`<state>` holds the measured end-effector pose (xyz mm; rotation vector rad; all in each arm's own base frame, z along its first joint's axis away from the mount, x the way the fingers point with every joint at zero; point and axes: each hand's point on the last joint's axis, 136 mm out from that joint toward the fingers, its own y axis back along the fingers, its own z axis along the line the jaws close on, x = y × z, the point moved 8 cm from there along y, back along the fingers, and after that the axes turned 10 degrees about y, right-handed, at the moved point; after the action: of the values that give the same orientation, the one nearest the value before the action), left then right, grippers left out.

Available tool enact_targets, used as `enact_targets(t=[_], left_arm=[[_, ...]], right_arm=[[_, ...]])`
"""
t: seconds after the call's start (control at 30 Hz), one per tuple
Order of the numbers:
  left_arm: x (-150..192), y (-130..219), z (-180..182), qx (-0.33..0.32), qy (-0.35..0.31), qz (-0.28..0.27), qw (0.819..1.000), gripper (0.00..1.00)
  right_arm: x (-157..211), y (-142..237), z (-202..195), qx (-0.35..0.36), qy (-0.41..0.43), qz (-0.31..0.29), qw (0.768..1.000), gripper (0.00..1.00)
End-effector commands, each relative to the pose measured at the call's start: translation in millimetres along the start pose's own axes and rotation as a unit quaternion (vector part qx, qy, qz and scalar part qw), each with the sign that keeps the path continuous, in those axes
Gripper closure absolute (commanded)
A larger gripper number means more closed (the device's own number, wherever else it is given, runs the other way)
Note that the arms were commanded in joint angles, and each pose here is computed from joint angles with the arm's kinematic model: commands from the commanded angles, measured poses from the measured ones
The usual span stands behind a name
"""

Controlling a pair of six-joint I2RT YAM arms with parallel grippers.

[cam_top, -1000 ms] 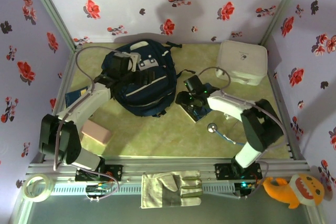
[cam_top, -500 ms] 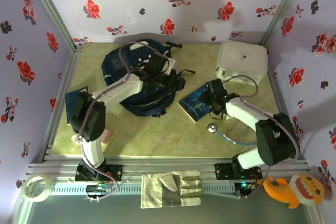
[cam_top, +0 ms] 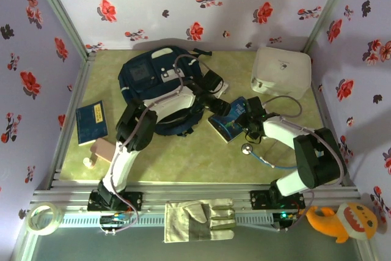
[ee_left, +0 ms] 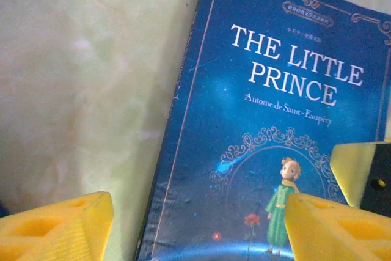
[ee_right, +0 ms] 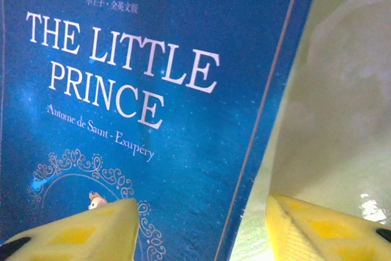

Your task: Pack the student bag

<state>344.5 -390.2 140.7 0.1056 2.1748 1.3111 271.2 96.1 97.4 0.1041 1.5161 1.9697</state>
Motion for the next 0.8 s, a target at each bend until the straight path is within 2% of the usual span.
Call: enact_targets(t=[0.0, 0.17, 0.4, 0.57, 0.77], left_arm=[[3.5, -14.1, 0.8, -0.02, -0.02, 0.034, 0.999, 0.31], [8.0, -32.9, 0.7, -0.028, -0.032, 0.057, 0.997, 0.39], [18.1, -44.9, 3.1, -0.045, -0.042, 0.078, 0.995, 0.44], [31.1, -55.5, 6.6, -0.058, -0.049, 0.106, 0.992, 0.51], [49.9, -70.8, 11.1, -0.081, -0.06, 0.139, 0.985, 0.52]], right_arm=[[0.4, -5.3, -2.1, -0.005, -0.008, 0.003, 1.0, 0.45], [0.3, -6.0, -3.3, -0.004, -0.005, 0.004, 1.0, 0.5], [-0.4, -6.7, -3.8, -0.008, -0.006, 0.005, 1.0, 0.53], [-4.3, -6.9, 9.1, -0.048, 0.005, 0.011, 0.999, 0.54], [-12.8, 8.8, 26.3, -0.082, 0.008, 0.018, 0.996, 0.57]])
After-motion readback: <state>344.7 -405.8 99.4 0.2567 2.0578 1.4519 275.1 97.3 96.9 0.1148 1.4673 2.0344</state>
